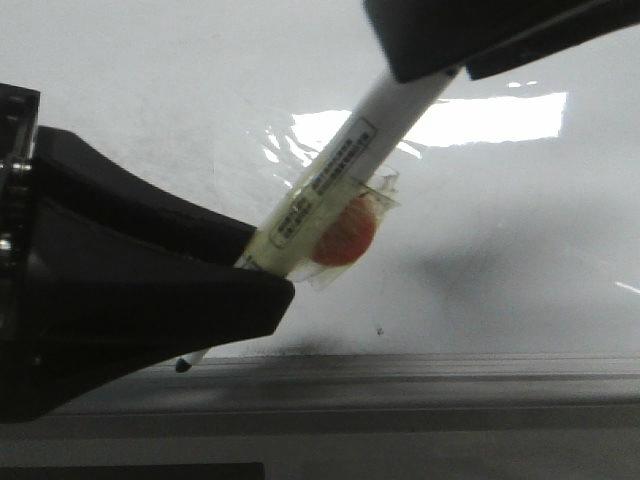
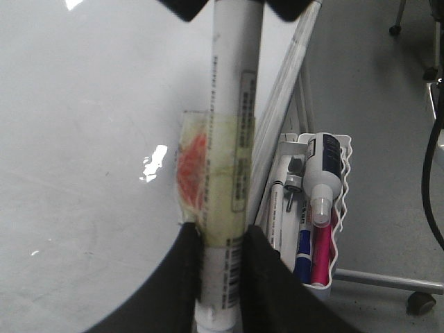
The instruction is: Write number 9 on whiteboard
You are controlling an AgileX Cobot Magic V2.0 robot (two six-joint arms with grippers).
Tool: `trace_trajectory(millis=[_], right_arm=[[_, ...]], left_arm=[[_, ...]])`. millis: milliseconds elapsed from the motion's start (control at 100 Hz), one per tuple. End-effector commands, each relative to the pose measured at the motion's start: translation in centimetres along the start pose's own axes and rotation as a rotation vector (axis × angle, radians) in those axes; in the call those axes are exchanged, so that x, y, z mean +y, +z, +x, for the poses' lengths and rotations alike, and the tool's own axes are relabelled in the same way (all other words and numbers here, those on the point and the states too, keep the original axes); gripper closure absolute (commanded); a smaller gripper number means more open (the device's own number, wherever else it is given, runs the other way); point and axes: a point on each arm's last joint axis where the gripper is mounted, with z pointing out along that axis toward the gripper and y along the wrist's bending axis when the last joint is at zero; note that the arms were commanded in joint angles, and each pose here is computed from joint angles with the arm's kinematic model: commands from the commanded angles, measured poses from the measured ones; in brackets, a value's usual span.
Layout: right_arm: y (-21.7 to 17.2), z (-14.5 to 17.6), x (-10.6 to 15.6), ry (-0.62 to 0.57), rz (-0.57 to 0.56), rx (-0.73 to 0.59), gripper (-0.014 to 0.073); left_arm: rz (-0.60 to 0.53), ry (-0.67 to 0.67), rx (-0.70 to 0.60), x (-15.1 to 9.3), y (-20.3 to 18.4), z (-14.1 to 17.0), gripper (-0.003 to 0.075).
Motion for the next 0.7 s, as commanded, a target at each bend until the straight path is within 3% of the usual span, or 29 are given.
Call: trace_trajectory(millis=[0, 140, 360, 410, 580, 690], right_arm=[[0.4, -1.7, 0.2, 0.037, -0.017, -0.065, 0.022], [2.0, -1.3, 0.2, 0.067, -0.022, 0.001, 0.0298], [2.3, -1.3, 0.2, 0.073, -0.022, 0.0, 0.0617], [2.3, -1.4, 0.2, 0.074, -0.021, -0.002, 0.0666], [2.3, -1.4, 0.2, 0.074, -0.021, -0.003, 0.0666], [2.2, -1.5, 0.1, 0.071, -0.016, -0.017, 0.0666]], left_arm=[[-0.019, 0.0, -0.113, 0.4, 0.0, -1.8, 0.0741], [-0.019, 0.0, -0.115, 0.4, 0.0, -1.8, 0.0741], [-0.024, -0.01, -0.115, 0.5, 0.0, -1.8, 0.0731], [-0.024, -0.01, -0.115, 0.5, 0.0, -1.8, 0.0683], [-0.03, -0.025, -0.117, 0.5, 0.0, -1.8, 0.0442], [-0.078, -0.094, -0.126, 1.1, -0.6, -2.1, 0.0405]])
